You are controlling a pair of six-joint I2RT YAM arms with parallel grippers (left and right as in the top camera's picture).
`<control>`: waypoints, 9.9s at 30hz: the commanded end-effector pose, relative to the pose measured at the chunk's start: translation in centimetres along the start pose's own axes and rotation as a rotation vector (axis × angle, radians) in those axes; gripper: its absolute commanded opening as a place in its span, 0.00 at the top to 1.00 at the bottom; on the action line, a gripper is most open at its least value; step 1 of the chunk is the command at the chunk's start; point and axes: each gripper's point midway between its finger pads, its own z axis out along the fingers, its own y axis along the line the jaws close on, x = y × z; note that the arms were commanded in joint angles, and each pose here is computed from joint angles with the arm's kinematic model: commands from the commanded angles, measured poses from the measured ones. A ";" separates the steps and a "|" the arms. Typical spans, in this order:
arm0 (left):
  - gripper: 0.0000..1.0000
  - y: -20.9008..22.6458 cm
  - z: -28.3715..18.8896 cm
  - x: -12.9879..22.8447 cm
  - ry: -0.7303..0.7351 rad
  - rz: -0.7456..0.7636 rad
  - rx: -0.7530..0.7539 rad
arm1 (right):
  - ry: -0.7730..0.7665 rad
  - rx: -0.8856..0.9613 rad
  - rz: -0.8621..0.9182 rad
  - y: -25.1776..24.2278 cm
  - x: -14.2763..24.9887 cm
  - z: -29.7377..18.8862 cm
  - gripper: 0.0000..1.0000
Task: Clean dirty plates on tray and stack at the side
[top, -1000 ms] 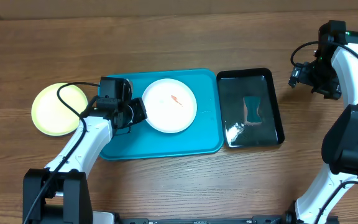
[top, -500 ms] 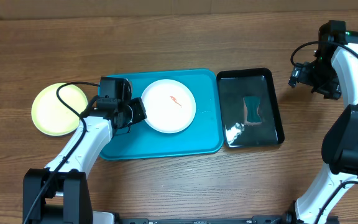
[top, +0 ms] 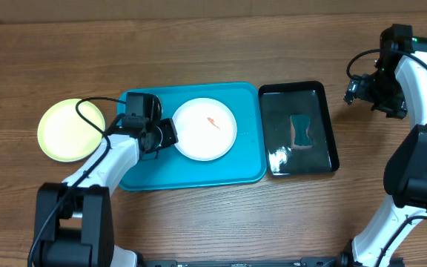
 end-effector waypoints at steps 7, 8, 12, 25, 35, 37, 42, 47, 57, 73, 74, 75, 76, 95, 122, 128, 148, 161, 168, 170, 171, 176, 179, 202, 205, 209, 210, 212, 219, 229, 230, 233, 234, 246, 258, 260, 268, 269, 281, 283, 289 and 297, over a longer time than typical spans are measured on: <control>0.96 -0.1 0.2 0.1 0.013 0.069 -0.003 | -0.045 -0.004 0.012 -0.3 -0.6 -1.4 0.00; 0.96 -0.1 0.2 0.2 0.014 0.069 -0.004 | -0.045 -0.004 0.012 -0.3 -0.6 -1.4 0.00; 0.96 -0.1 0.2 0.2 0.016 0.068 -0.007 | -0.045 -0.004 0.012 -0.3 -0.6 -1.4 0.00; 0.96 -0.5 0.0 -0.2 0.010 0.095 -0.002 | -0.045 -0.004 0.012 -0.3 -0.6 -1.4 0.00; 0.96 -1.0 -0.7 -0.7 0.026 0.129 -0.009 | -0.045 -0.004 0.012 -0.3 -0.6 -1.4 0.00; 0.96 -1.0 -0.8 -0.7 0.030 0.128 -0.009 | -0.046 -0.004 0.012 -0.3 -0.6 -1.4 0.00; 0.96 -1.0 -0.8 -0.7 0.029 0.128 -0.009 | -0.088 -0.187 0.078 2.9 -2.1 -1.9 0.00; 0.96 -1.1 -0.8 -0.9 0.022 0.129 -0.003 | 0.027 -0.406 0.044 6.5 0.2 -2.9 0.13; 0.95 -1.3 -0.8 -0.9 0.022 0.129 0.004 | 0.191 -0.361 -0.195 9.0 6.3 -3.3 0.39; 0.93 -1.6 -0.8 -0.8 0.027 0.129 0.023 | 0.119 -0.080 -0.429 11.9 9.4 2.4 0.33; 0.93 -1.6 -0.8 -0.8 0.027 0.129 0.024 | 0.114 -0.082 -0.429 11.9 9.4 2.8 0.33; 0.92 -1.6 -0.8 -0.8 0.027 0.129 0.024 | 0.111 -0.084 -0.429 12.0 9.4 3.1 0.33; 0.93 -1.6 -0.8 -0.8 0.026 0.129 0.024 | 0.100 -0.089 -0.428 12.1 9.3 3.6 0.34; 0.92 -1.6 -0.8 -0.7 0.031 0.126 0.022 | 0.104 -0.165 -0.425 13.4 9.7 4.3 0.51; 0.71 -1.4 -1.9 -1.2 0.051 0.164 -0.141 | 0.106 -0.196 -0.425 14.0 9.8 4.2 0.53; 0.73 0.3 1.3 0.7 0.128 0.087 -0.186 | 0.094 -0.201 -0.424 14.2 9.5 4.2 0.53; 0.96 -1.5 0.8 -0.3 0.149 0.141 -0.122 | 0.095 -0.203 -0.425 14.2 9.6 4.2 0.53; 0.89 -1.3 1.0 0.2 0.160 0.140 -0.128 | 0.102 -0.201 -0.424 14.1 9.7 4.2 0.53; 0.91 -1.0 1.3 0.6 0.173 0.138 -0.133 | 0.102 -0.201 -0.424 14.1 9.7 4.2 0.53; 0.92 -0.9 1.6 0.8 0.182 0.136 -0.135 | 0.103 -0.201 -0.424 14.1 9.7 4.2 0.54; 0.92 -0.8 1.6 0.8 0.182 0.136 -0.135 | 0.103 -0.201 -0.424 14.1 9.7 4.2 0.54; 0.93 -0.8 1.8 0.8 0.182 0.133 -0.136 | 0.106 -0.199 -0.424 14.0 9.8 4.2 0.54; 0.83 -0.7 1.8 0.9 0.187 0.132 -0.138 | 0.113 -0.196 -0.424 13.9 9.9 4.2 0.54; 0.95 -1.3 2.1 0.9 0.177 0.129 -0.104 | 0.115 -0.196 -0.425 13.9 10.0 4.2 0.85; 0.94 -1.4 2.1 0.9 0.177 0.129 -0.096 | 0.117 -0.195 -0.425 13.9 10.0 4.2 0.77; 0.92 -1.4 2.1 0.9 0.177 0.129 -0.096 | 0.127 -0.191 -0.424 13.7 10.3 4.2 0.61; 0.92 -1.4 2.1 0.9 0.177 0.129 -0.097 | 0.128 -0.191 -0.424 13.7 10.3 4.2 0.61; 0.92 -1.4 2.1 0.9 0.177 0.129 -0.096 | 0.126 -0.191 -0.424 13.7 10.3 4.2 0.62; 0.91 -1.4 2.1 0.8 0.176 0.129 -0.096 | 0.135 -0.188 -0.424 13.6 10.6 4.6 0.66; 0.96 -1.6 2.2 0.8 0.173 0.129 -0.085 | 0.131 -0.189 -0.428 13.6 10.3 3.6 0.96; 0.96 -1.7 2.2 0.8 0.174 0.129 -0.082 | 0.127 -0.190 -0.428 13.7 10.1 3.2 0.96; 0.96 -1.8 2.2 0.8 0.173 0.129 -0.078 | 0.117 -0.195 -0.428 13.8 9.8 2.0 0.96; 0.96 -1.8 2.2 0.7 0.173 0.130 -0.078 | 0.113 -0.196 -0.428 13.8 9.7 1.8 0.96; 0.96 -1.8 2.2 0.7 0.172 0.130 -0.078 | 0.092 -0.183 -0.429 13.6 9.4 1.5 0.96; 0.96 -1.7 2.2 0.7 0.172 0.130 -0.079 | 0.078 -0.188 -0.427 13.8 8.8 -0.2 0.96; 0.96 -1.8 2.2 0.7 0.170 0.130 -0.077 | 0.094 -0.195 -0.437 14.0 9.3 -0.4 0.96; 0.96 -1.8 2.2 0.6 0.166 0.131 -0.075 | 0.079 -0.163 -0.442 13.7 9.0 -0.3 0.96; 0.96 -1.8 2.2 0.6 0.166 0.131 -0.075 | 0.078 -0.164 -0.441 13.7 8.9 -0.3 0.96; 0.96 -1.9 2.2 0.6 0.168 0.131 -0.072 | 0.095 -0.226 -0.442 14.3 9.1 -6.1 0.96; 0.96 -1.9 2.2 0.6 0.167 0.131 -0.072 | 0.106 -0.319 -0.442 15.6 9.5 -7.9 0.96; 0.96 -1.9 2.2 0.6 0.166 0.131 -0.071 | 0.141 -0.657 -0.468 20.9 11.2 -12.2 0.96; 0.96 -1.9 2.2 0.6 0.166 0.131 -0.071 | 0.092 -0.718 -0.664 27.2 15.3 -12.7 0.96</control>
